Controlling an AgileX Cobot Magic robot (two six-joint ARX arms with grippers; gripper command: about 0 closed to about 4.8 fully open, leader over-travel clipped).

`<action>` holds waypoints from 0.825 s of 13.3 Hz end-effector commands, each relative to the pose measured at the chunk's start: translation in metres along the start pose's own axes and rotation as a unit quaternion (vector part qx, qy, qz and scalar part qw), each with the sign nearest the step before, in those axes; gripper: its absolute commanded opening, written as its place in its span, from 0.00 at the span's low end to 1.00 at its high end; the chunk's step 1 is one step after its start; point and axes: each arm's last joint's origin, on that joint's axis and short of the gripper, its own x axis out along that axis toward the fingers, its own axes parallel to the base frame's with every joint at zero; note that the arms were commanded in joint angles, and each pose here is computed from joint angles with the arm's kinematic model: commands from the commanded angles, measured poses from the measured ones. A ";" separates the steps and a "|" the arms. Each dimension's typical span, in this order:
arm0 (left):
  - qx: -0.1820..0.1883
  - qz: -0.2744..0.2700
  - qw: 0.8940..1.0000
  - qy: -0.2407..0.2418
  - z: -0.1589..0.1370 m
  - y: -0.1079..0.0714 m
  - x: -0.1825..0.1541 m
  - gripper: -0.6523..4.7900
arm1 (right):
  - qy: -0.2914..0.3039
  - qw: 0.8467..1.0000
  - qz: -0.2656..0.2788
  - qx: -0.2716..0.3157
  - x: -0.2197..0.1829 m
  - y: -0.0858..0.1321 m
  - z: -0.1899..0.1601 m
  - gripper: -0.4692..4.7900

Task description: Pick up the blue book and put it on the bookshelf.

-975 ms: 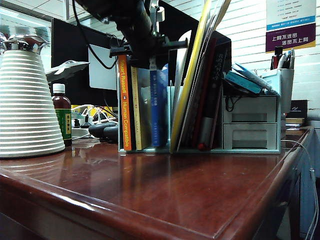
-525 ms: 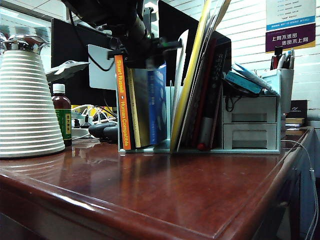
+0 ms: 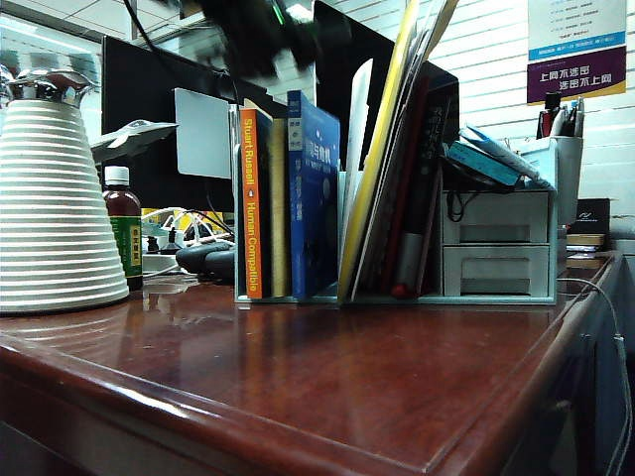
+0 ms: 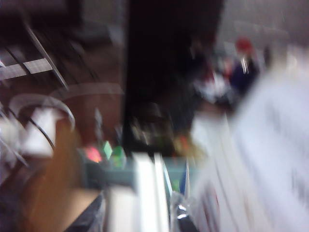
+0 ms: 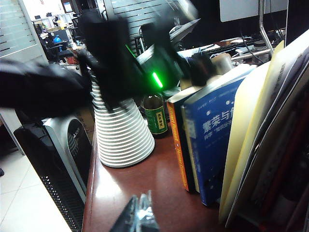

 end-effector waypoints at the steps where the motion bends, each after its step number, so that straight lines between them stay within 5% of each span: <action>1: 0.017 0.004 0.999 -0.033 0.027 0.002 -0.014 0.45 | -0.013 1.000 0.005 -0.005 -0.001 0.001 0.004 0.09; 2: 0.022 0.008 0.999 -0.040 0.043 0.005 -0.026 0.41 | -0.024 1.000 0.006 -0.008 -0.001 0.002 0.006 0.09; 3: 0.034 0.008 0.999 -0.031 0.058 0.008 -0.041 0.15 | -0.039 0.999 0.006 -0.012 -0.001 0.002 0.009 0.09; 6: 0.041 0.006 0.999 -0.012 0.087 0.018 -0.079 0.11 | -0.048 0.997 -0.051 -0.026 -0.002 -0.001 0.009 0.09; 7: 0.043 -0.003 0.999 -0.004 0.091 0.021 -0.108 0.11 | -0.039 0.994 -0.062 -0.077 -0.001 -0.002 0.007 0.09; 9: 0.050 -0.035 0.998 0.008 0.054 0.048 -0.186 0.11 | -0.027 0.991 -0.065 -0.110 0.000 -0.004 0.002 0.09; 11: 0.097 -0.113 0.989 0.011 0.013 0.064 -0.233 0.11 | -0.023 0.990 -0.066 -0.123 0.003 -0.009 -0.016 0.09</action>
